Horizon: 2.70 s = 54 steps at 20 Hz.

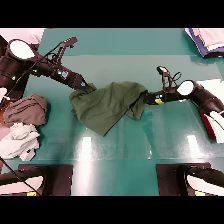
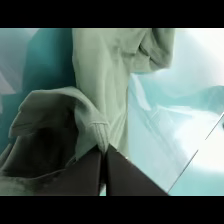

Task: Fold the shirts.

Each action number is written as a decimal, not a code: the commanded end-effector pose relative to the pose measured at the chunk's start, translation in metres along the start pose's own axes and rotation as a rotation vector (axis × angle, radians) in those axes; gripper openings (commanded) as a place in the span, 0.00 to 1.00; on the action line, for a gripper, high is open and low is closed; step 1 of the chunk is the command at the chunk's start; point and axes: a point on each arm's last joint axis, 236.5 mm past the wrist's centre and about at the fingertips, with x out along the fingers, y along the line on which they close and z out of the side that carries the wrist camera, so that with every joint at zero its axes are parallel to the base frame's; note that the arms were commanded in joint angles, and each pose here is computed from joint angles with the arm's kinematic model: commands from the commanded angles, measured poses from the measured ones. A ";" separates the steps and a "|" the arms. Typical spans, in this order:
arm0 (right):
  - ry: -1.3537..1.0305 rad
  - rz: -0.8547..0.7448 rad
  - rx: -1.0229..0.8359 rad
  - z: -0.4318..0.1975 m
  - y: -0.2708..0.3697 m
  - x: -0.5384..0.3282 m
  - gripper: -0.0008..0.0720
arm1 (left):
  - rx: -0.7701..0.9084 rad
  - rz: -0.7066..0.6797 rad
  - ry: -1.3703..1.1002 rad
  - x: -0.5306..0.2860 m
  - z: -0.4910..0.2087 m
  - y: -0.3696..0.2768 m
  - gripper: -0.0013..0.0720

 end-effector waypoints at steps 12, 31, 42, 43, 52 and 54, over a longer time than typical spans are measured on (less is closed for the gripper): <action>-0.070 -0.218 -0.202 0.027 -0.023 -0.085 0.03 | 0.047 0.110 0.032 -0.026 0.003 0.008 0.05; -0.485 -0.228 -0.108 -0.003 0.003 -0.286 0.03 | 0.327 0.413 -0.585 -0.284 0.040 -0.146 0.05; -0.258 -0.263 0.055 0.058 -0.072 -0.136 0.03 | 0.042 0.467 -0.375 -0.088 0.070 0.060 0.05; -0.280 -0.263 0.068 0.066 -0.077 -0.130 0.03 | 0.042 0.476 -0.398 -0.085 0.078 0.066 0.05; -0.495 -0.243 0.097 0.111 -0.073 -0.150 0.03 | 0.082 0.524 -0.576 -0.147 0.134 0.060 0.06; -0.549 -0.237 0.068 0.114 -0.061 -0.174 0.03 | 0.092 0.517 -0.526 -0.154 0.126 0.049 0.06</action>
